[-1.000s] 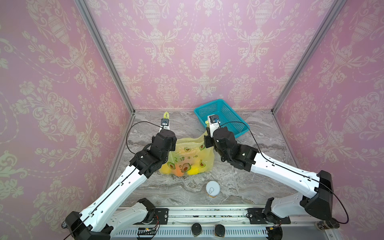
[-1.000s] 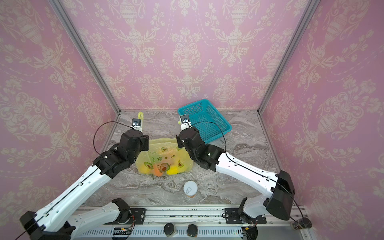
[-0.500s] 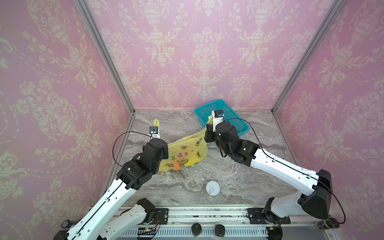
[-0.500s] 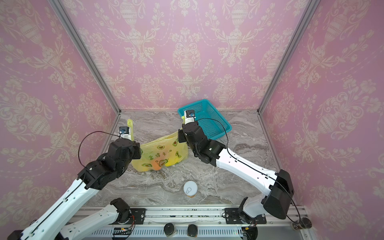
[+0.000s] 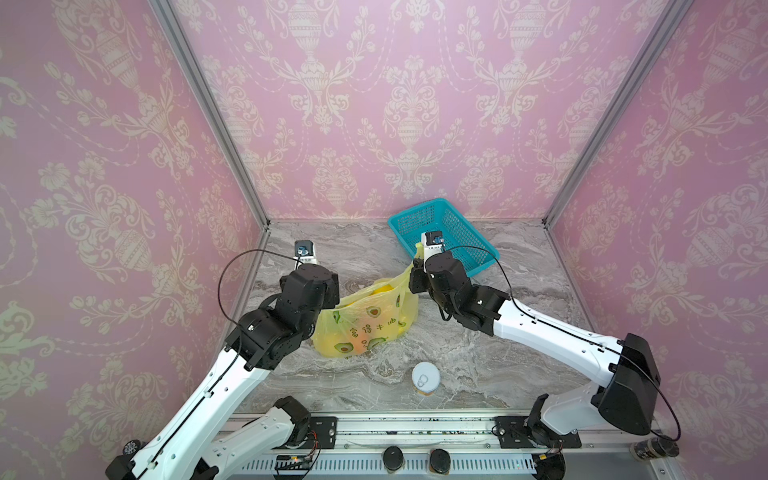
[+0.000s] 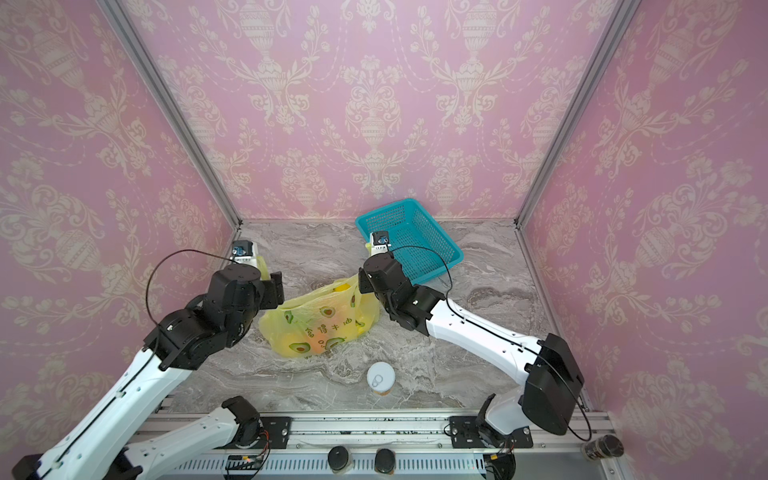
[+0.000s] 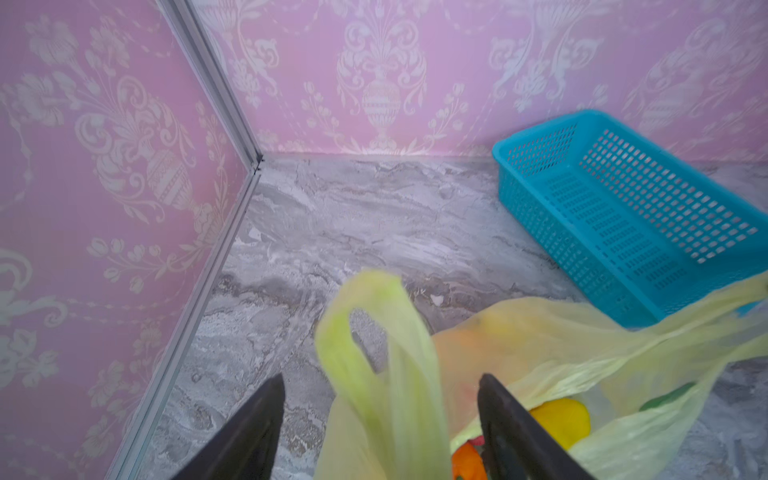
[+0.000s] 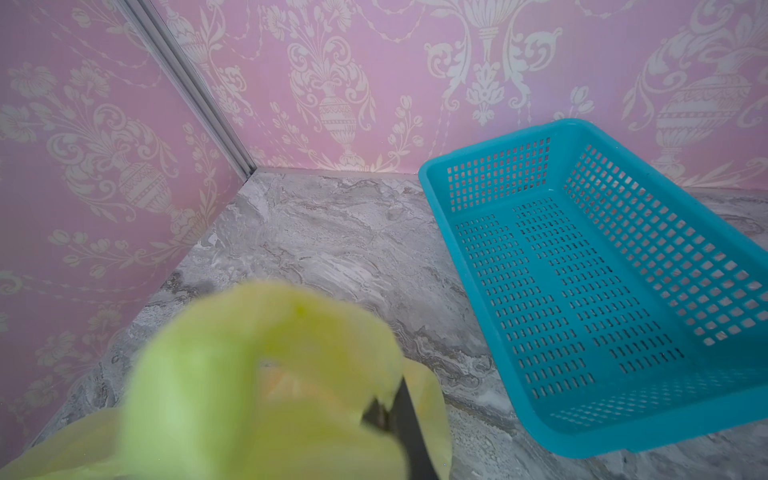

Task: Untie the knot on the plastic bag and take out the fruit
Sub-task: 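Raise the bag by its handle with the left gripper, right gripper holding the other handle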

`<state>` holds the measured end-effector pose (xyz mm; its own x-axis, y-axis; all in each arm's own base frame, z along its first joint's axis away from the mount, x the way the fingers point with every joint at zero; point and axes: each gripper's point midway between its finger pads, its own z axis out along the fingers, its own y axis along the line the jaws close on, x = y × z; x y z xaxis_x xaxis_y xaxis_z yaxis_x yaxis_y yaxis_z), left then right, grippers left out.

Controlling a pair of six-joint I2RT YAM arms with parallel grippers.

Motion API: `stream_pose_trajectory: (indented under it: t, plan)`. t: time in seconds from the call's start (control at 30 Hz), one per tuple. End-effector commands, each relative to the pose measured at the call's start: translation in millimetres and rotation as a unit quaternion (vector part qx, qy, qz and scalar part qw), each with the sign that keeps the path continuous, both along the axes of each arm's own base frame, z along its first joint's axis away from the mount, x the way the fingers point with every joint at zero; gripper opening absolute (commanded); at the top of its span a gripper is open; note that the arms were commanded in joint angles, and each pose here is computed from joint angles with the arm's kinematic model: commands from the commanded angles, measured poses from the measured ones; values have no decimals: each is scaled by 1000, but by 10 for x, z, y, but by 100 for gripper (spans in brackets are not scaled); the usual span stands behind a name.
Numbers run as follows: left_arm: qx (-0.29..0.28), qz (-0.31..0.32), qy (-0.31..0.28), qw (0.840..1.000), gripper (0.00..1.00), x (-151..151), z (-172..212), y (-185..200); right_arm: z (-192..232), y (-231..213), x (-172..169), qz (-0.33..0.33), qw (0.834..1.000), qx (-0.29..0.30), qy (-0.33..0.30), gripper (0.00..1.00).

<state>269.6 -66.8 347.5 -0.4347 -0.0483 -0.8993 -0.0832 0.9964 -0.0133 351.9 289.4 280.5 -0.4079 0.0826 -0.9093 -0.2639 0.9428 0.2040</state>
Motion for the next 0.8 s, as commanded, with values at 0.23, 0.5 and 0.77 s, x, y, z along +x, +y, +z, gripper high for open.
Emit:
stream_pose_trajectory:
  t: [0.23, 0.5, 0.77]
  plan:
    - [91, -190, -36, 977, 76, 600, 630, -856, -11, -159, -215, 9, 999, 48, 4, 0]
    - [133, -354, 48, 924, 67, 479, -137, -1363, -75, -218, -220, -3, 999, 45, 10, 0]
    - [141, -403, 126, 896, 73, 68, -835, -1275, 2, -159, -216, 6, 998, 53, 12, 0]
